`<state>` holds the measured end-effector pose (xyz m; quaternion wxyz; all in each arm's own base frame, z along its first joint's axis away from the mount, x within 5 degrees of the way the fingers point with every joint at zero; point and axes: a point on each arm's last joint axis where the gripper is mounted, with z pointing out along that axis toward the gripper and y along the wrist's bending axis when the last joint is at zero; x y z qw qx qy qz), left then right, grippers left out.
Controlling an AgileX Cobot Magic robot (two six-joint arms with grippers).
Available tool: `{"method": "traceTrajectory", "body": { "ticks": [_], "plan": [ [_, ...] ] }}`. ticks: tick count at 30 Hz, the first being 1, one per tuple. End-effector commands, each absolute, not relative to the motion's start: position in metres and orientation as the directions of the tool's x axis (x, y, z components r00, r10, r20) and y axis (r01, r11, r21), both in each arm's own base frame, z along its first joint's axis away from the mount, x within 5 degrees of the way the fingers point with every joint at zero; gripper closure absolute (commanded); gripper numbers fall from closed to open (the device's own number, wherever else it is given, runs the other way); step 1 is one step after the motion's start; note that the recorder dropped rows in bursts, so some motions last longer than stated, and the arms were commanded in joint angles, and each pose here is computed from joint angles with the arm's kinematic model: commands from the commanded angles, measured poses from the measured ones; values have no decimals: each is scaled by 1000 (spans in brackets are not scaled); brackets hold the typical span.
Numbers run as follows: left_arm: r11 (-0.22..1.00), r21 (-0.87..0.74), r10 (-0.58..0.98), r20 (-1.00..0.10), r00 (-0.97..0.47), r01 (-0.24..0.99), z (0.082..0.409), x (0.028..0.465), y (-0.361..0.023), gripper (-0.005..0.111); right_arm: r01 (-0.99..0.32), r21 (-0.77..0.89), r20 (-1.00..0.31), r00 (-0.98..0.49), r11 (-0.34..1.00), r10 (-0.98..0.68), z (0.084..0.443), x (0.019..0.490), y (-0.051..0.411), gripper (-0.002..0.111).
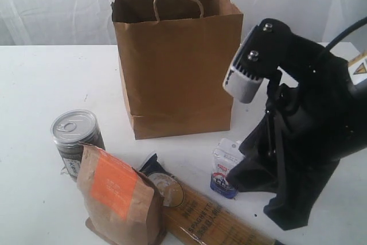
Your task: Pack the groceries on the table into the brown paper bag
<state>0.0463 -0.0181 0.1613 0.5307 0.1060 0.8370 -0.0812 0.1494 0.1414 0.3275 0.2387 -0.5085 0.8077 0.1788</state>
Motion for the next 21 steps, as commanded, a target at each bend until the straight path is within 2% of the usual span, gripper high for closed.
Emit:
{"method": "traceTrajectory", "body": {
  "ticks": [1,4,10,16,21],
  "plan": [
    [962,-36,85,-903,-422,271,160,46,-19,107,-900,36,-581,-373,435,-724,315,152,142,44],
    [962,-36,85,-903,-422,271,160,46,-19,107,-888,33,-599,-385,459,-702,306,154,142,40],
    [962,-36,85,-903,-422,271,160,46,-19,107,-898,26,-618,-360,440,-699,300,149,149,40],
    [962,-36,85,-903,-422,271,160,46,-19,107,-944,-65,-692,-190,323,-696,303,144,172,40],
    [962,-36,85,-903,-422,271,160,46,-19,107,-945,-99,-711,-151,311,-687,292,152,192,40]
  ]
}}
